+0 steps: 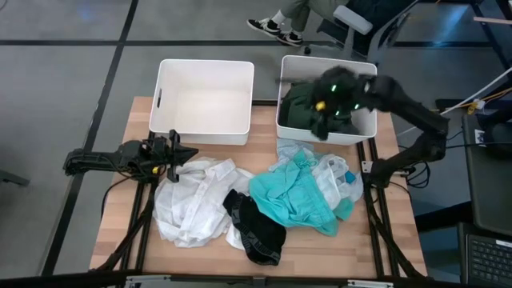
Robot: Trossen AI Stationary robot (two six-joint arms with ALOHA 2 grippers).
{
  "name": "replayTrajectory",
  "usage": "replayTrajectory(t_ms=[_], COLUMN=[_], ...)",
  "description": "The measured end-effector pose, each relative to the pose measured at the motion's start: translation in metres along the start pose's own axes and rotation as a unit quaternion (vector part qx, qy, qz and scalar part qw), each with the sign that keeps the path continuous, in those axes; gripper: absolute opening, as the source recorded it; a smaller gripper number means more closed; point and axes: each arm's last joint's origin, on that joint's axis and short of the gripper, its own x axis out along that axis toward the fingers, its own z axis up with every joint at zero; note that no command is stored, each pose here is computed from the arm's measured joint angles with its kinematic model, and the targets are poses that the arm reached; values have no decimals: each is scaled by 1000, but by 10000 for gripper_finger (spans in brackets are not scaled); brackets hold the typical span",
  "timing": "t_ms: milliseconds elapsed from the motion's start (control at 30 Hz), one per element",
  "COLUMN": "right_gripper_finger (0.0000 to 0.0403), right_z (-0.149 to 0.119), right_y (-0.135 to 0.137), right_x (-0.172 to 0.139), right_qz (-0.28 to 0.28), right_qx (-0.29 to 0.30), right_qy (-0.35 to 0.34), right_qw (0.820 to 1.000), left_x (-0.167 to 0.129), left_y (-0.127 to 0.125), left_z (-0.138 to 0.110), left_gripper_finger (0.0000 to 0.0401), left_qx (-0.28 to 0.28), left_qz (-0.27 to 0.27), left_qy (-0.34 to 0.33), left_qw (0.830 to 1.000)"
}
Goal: Sort clothes
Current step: Put the light blue shorts into the right white bin
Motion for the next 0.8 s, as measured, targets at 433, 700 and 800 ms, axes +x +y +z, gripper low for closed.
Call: replayTrajectory(t_ms=[433, 700, 800], right_gripper_finger=[303, 303, 303], right_z=[-31, -49, -52], right_y=[81, 110, 114], right_x=[81, 104, 109], right_qz=[90, 109, 91], right_qx=[-99, -139, -143], right_qy=[19, 5, -5], right_qw=[991, 984, 985], left_x=[0, 0, 0], left_y=[0, 0, 0], left_z=[0, 0, 0], left_gripper_finger=[8, 8, 8], left_qx=[0, 0, -1], left_qz=[0, 0, 0], left_qy=[0, -1, -2], left_qw=[1000, 1000, 1000])
